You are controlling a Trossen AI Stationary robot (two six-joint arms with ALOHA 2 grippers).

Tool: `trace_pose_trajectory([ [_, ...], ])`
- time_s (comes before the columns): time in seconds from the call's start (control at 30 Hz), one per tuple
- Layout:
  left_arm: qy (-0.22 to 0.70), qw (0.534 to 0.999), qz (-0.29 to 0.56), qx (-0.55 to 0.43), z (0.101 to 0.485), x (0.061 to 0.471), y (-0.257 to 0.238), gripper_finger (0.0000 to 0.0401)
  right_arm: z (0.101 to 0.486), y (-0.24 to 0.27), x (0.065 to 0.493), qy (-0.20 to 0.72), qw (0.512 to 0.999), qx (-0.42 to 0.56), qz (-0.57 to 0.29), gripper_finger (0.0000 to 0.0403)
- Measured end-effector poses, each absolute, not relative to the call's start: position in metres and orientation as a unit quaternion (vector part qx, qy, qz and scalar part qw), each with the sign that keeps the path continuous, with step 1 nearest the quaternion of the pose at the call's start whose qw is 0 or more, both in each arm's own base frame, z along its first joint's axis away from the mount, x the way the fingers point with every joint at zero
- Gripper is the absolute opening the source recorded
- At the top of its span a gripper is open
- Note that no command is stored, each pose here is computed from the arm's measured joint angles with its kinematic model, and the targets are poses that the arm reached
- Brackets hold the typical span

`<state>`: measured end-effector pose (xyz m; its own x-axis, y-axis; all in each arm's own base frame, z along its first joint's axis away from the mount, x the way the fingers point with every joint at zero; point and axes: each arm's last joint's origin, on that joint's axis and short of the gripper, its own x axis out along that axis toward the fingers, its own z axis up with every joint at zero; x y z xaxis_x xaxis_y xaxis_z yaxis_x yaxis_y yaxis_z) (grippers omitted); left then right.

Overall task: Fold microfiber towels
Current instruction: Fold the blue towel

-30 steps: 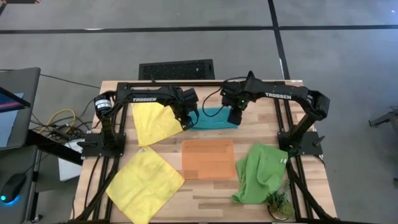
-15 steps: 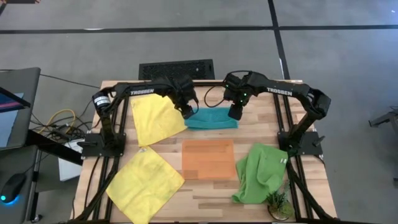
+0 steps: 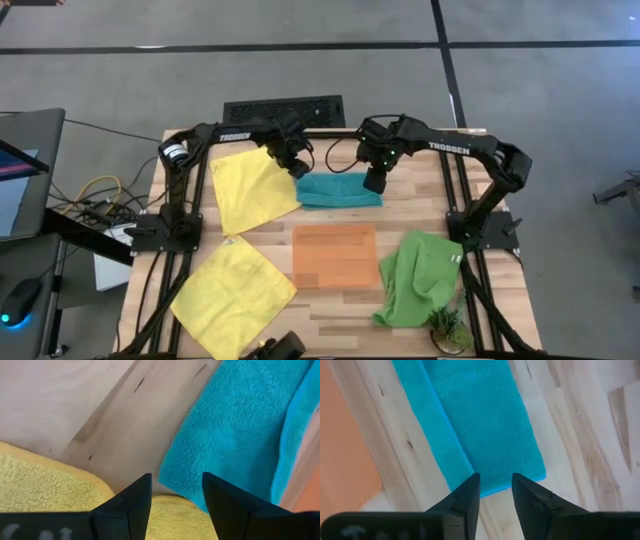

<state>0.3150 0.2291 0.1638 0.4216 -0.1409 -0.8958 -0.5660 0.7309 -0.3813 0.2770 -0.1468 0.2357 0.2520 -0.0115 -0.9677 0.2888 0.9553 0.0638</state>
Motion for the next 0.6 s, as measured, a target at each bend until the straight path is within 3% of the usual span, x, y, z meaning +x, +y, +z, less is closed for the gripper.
trace_pose_trajectory([
  [0.3,0.509,0.778,0.132,-0.343,0.162,0.317,0.232,0.0167,0.237,-0.147,0.279,0.595,0.79,0.11,-0.097,0.0132],
  [0.6,0.527,0.754,0.105,-0.379,0.132,0.326,0.228,0.0166,0.237,-0.147,0.279,0.594,0.791,0.11,-0.098,0.0131],
])
